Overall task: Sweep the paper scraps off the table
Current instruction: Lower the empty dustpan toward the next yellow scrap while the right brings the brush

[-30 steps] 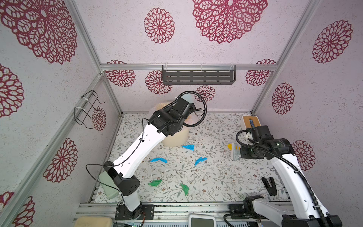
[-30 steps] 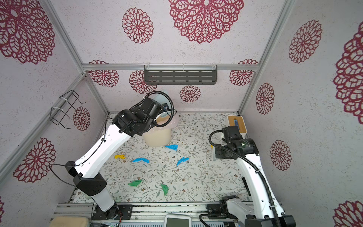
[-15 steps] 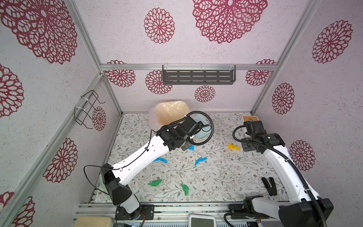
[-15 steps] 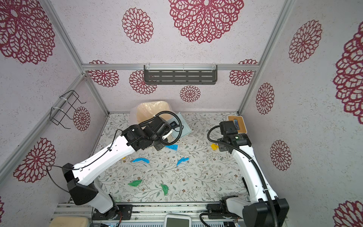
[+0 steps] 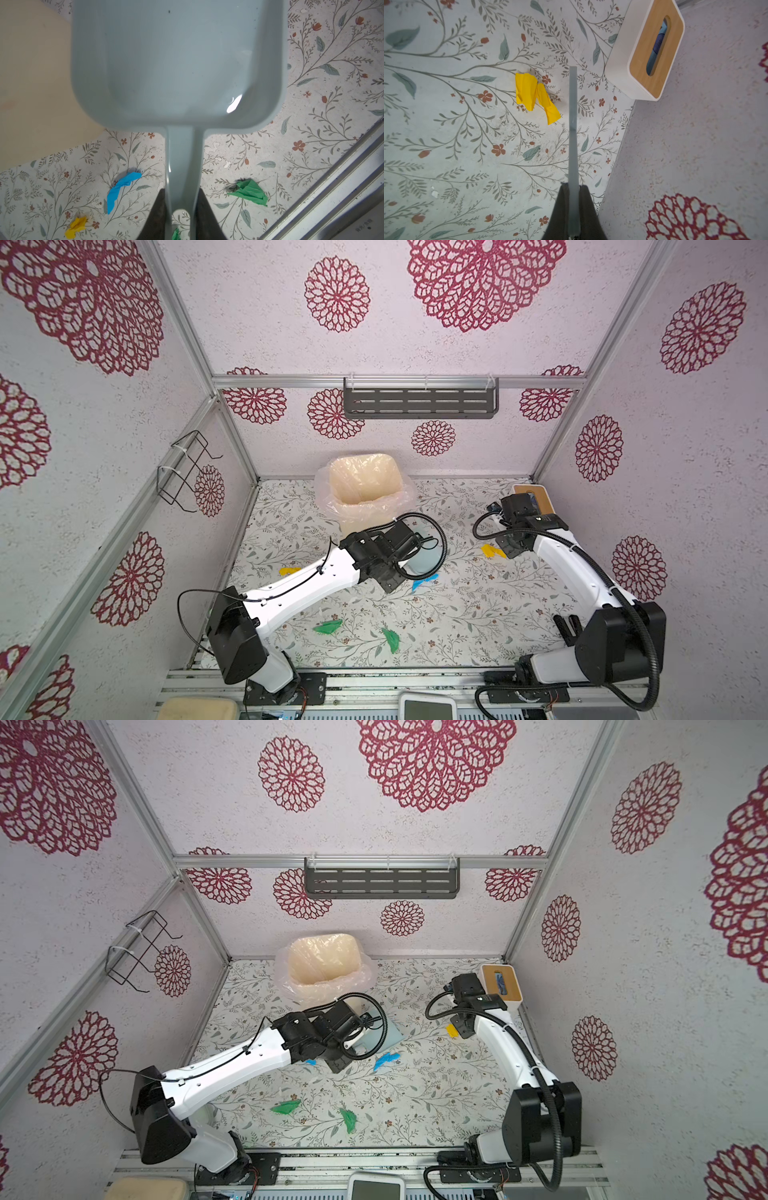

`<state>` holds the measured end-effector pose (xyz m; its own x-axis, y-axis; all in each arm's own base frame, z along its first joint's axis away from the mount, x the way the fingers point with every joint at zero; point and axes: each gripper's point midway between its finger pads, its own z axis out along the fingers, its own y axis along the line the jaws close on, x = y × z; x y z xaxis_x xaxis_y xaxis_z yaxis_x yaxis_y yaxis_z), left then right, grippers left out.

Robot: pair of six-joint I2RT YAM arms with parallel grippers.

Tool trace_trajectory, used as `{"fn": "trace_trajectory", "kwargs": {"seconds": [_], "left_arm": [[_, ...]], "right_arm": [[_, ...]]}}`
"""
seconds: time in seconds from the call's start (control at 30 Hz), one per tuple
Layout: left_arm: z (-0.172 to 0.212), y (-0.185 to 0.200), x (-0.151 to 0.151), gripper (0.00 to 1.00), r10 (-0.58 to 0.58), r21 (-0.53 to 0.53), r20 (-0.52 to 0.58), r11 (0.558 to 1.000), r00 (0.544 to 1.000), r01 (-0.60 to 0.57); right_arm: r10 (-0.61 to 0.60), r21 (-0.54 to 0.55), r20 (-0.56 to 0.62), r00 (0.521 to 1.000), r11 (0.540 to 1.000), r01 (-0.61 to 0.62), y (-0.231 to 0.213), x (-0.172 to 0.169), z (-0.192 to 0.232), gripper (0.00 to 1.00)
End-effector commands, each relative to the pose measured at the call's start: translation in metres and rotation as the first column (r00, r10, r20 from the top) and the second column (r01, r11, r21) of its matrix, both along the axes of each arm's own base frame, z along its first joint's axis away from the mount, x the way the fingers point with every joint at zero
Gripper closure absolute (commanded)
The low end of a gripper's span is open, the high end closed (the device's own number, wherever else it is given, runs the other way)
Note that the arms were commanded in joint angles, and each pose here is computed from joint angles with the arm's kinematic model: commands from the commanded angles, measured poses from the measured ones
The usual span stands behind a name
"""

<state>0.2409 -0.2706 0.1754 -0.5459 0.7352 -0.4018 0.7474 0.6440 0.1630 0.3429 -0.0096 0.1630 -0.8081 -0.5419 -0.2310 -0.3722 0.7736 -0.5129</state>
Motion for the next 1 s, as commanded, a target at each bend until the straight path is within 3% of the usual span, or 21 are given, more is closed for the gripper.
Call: {"fn": "trace_trajectory", "kwargs": {"seconds": [0.0, 0.2, 0.53, 0.7, 0.97], "left_arm": [[0.015, -0.005, -0.003, 1.0, 0.024, -0.092, 0.023, 0.996, 0.999, -0.021], [0.011, 0.006, -0.01, 1.0, 0.034, -0.083, 0.017, 0.996, 0.999, -0.032], [0.003, 0.01, -0.013, 1.0, 0.023, -0.057, 0.0, 0.998, 1.0, -0.023], [-0.001, 0.012, -0.015, 1.0, 0.03, -0.048, -0.01, 0.998, 0.999, -0.031], [-0.006, 0.018, -0.02, 1.0, 0.041, -0.039, -0.025, 0.998, 0.999, -0.042]], "right_arm": [[0.047, -0.098, -0.025, 0.999, 0.994, -0.049, -0.009, 0.011, 0.0, 1.0], [0.081, -0.148, -0.05, 0.995, 0.985, -0.088, -0.009, 0.024, -0.006, 1.0], [0.219, -0.141, -0.076, 0.973, 0.963, -0.228, 0.023, 0.03, -0.022, 1.0], [0.3, -0.128, -0.144, 0.943, 0.939, -0.319, 0.043, 0.012, -0.032, 1.0], [0.373, -0.073, -0.29, 0.881, 0.909, -0.409, 0.068, -0.046, -0.036, 1.0]]}}
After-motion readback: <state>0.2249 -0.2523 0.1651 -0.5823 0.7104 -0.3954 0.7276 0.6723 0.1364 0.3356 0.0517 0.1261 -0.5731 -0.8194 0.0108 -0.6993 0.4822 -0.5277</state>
